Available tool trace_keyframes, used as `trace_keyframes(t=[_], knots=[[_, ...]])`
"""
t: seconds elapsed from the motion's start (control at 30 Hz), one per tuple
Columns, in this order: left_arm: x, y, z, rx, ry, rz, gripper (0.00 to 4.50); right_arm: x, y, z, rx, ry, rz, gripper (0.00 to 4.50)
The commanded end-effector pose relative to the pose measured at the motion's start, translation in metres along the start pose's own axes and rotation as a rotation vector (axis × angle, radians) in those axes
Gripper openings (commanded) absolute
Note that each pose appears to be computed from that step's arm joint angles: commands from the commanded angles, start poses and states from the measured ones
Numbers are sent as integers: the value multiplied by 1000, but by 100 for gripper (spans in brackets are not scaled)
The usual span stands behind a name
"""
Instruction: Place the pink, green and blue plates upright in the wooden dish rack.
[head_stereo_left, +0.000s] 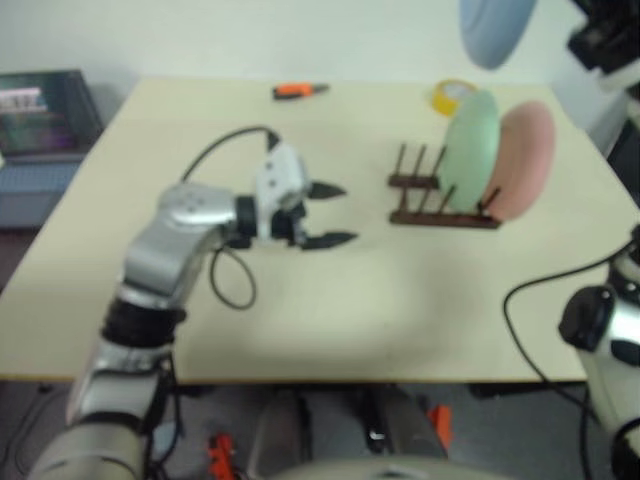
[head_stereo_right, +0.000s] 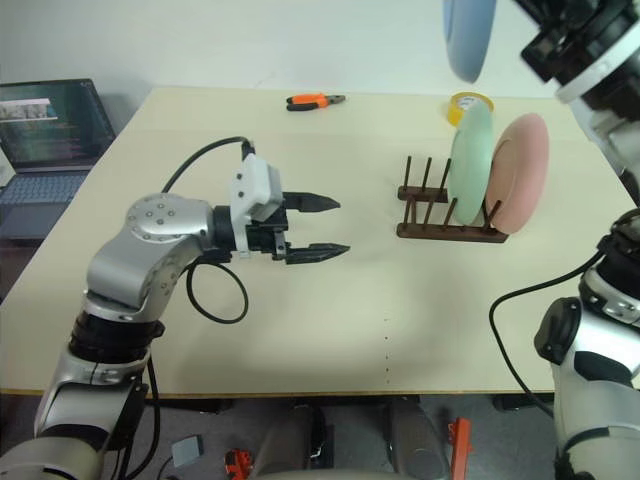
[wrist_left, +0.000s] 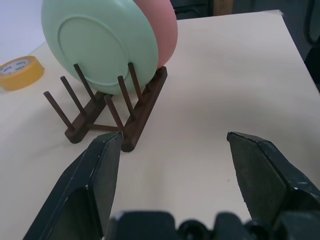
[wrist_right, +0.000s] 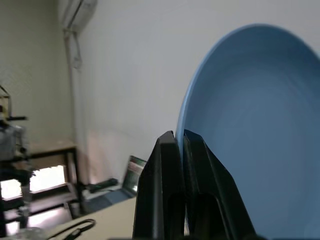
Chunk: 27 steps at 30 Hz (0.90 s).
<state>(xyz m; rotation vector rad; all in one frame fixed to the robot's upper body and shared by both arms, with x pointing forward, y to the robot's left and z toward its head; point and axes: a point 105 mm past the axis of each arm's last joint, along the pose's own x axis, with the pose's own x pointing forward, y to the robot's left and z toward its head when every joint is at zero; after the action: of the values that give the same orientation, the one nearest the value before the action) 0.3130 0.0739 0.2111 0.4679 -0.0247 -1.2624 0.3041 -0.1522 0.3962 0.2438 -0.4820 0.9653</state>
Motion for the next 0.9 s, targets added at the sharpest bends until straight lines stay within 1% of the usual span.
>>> trace_keyframes(t=[0.03, 0.37, 0.7, 0.8, 0.9], knots=[[-5, 0, 13, 38, -36, 15, 369, 1, 10, -2, 46, -23, 41, 2], [-10, 4, 14, 40, -31, 37, 369, -3, -11, -48, 157, 64, -38, 2], [-11, 5, 12, 35, -25, 55, 369, -8, -26, -83, 214, 113, -111, 2], [-17, 17, 8, 29, -4, 120, 369, -10, -28, -91, 230, 125, -120, 2], [-21, 21, 6, 23, 6, 147, 369, -12, -30, -98, 237, 138, -129, 2]])
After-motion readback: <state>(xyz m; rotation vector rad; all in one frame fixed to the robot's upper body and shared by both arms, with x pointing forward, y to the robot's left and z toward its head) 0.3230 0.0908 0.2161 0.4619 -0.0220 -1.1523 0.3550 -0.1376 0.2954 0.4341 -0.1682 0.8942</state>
